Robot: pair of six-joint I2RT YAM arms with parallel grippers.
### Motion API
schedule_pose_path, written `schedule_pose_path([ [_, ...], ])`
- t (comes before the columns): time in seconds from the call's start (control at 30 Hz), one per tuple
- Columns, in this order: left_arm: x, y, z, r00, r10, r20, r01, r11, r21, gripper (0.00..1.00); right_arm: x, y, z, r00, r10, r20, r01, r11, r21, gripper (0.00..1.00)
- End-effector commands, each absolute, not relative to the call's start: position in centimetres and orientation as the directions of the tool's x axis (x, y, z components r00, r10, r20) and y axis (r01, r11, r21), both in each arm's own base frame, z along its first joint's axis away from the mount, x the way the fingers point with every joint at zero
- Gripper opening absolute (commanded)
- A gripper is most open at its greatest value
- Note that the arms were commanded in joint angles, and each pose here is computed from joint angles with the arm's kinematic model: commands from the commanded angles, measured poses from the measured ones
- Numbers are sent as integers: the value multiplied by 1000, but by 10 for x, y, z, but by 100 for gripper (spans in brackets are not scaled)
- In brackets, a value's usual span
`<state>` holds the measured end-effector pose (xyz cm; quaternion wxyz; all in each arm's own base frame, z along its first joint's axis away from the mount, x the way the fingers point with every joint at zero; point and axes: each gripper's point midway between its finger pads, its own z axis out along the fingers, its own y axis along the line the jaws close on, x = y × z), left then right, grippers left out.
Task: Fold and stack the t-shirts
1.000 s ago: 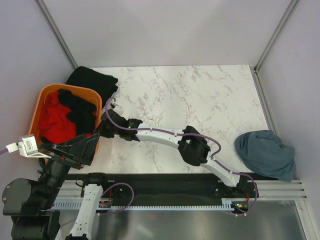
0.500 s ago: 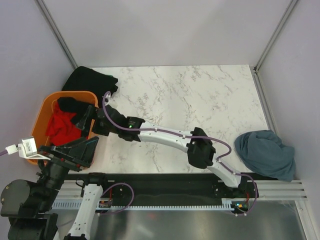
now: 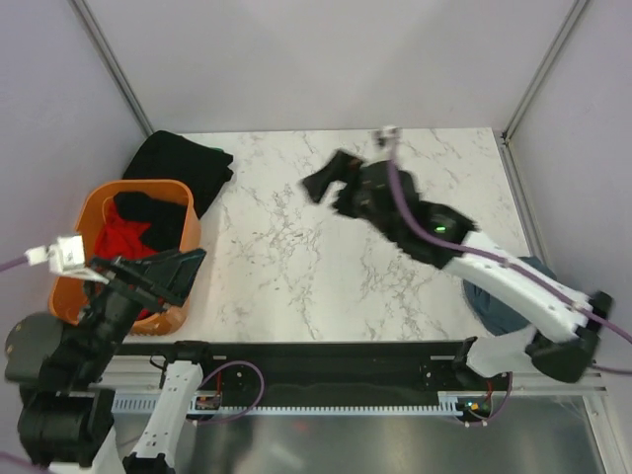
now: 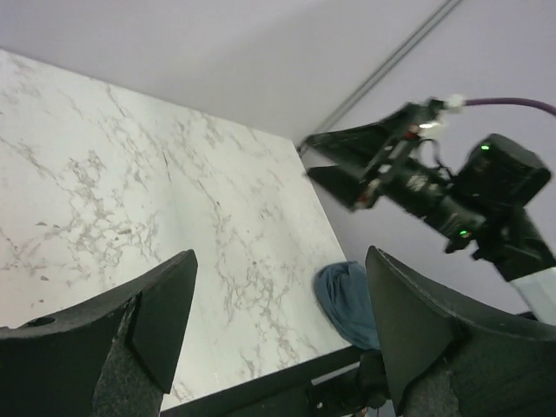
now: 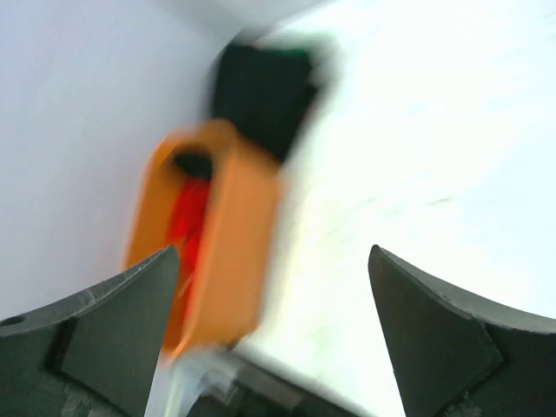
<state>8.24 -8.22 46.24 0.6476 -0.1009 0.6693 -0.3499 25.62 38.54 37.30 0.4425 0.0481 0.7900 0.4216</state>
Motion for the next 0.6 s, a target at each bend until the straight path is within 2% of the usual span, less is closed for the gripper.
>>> schedule_pose_path([
  [0.0,136,-113,419,-395,-515,-761,349,683,-642,86,293,181,324,-367,516,-774,186,856,483,98],
  [0.07,157,-124,386,-528,-484,-698,319,648,-691,83,268,97,300,-317,492,-811,340,857,387,98],
  [0.1,173,-130,352,-630,-463,-624,263,629,-732,81,261,69,293,-294,490,-821,400,843,360,98],
  [0.13,180,-131,337,-657,-453,-603,241,631,-737,80,252,27,282,-269,481,-834,488,815,313,98],
  [0.2,197,-128,299,-682,-455,-572,180,654,-735,79,243,-8,249,-322,483,-815,582,780,232,98],
  [0.27,205,-130,273,-703,-450,-551,148,665,-732,80,242,-19,217,-423,479,-769,605,781,154,98],
  [0.33,211,-134,232,-756,-413,-508,106,688,-717,79,241,-31,172,-516,533,-671,656,749,92,98],
  [0.43,211,-134,190,-799,-354,-486,68,750,-658,79,237,-48,147,-516,560,-648,713,700,38,98],
  [0.57,206,-130,164,-813,-311,-492,66,791,-608,79,239,-58,127,-513,565,-647,736,677,7,98],
])
